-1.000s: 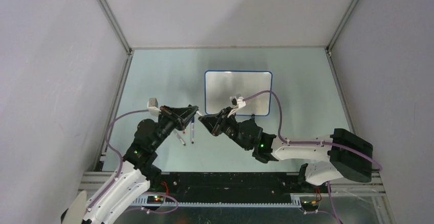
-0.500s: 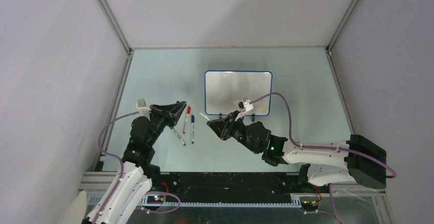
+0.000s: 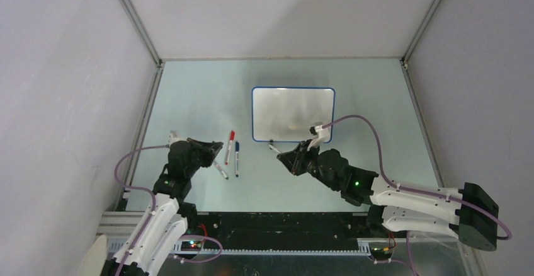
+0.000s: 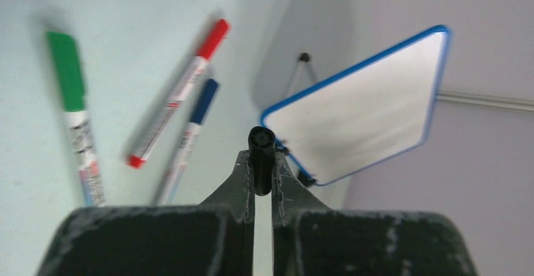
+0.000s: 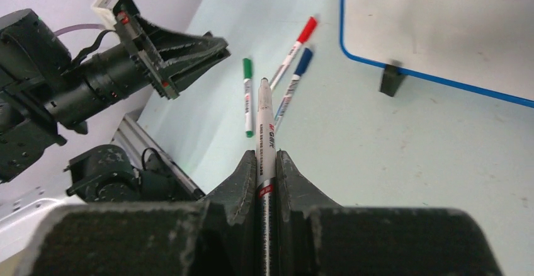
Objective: Write a sentence on the whiteboard
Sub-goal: Place the pen cap at the center of the board.
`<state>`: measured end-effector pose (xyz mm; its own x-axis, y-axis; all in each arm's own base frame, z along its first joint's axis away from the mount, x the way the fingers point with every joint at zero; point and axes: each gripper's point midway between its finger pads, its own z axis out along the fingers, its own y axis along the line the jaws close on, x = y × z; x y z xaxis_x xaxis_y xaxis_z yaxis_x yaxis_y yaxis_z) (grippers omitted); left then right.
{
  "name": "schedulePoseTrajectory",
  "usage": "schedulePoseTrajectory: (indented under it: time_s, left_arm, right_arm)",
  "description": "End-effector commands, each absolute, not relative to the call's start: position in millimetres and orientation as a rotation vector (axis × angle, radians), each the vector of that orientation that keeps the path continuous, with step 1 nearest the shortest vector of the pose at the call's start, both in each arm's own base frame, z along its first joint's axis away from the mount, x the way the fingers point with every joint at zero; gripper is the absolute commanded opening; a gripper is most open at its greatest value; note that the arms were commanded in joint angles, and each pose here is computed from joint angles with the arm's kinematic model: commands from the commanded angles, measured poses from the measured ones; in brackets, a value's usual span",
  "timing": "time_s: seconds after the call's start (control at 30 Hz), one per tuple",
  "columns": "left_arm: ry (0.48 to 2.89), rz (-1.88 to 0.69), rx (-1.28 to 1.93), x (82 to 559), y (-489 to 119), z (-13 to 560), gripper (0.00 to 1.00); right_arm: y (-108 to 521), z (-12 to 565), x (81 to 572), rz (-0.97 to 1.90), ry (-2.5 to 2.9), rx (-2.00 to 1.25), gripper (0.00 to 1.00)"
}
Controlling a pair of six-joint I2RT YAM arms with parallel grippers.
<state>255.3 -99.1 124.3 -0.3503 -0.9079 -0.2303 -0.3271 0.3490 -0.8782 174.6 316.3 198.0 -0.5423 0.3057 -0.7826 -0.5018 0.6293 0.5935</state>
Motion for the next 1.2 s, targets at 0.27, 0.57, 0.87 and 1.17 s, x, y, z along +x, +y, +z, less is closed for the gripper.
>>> schedulePoseTrajectory:
  time_s: [0.27,0.57,0.87,1.17]
  left_arm:
    - [2.194,-0.344,-0.85,227.6,-58.5,61.9,0.04]
    - [2.205,-0.367,-0.836,233.1,-64.4,60.0,0.29]
    - [2.201,-0.421,-0.767,234.7,-72.0,76.5,0.48]
    - [1.991,-0.828,-0.242,236.9,-140.0,142.1,0.79]
  right_arm:
    - [295.7,188.2,177.0,0.985,1.936,-0.139,0.0]
    - [301.6,179.9,173.9,0.998,1.964,-0.179,0.0]
    - [304.9,175.1,178.3,1.026,2.014,-0.217,0.0]
    - [298.0,184.4,183.1,1.093,2.123,-0.289,0.0]
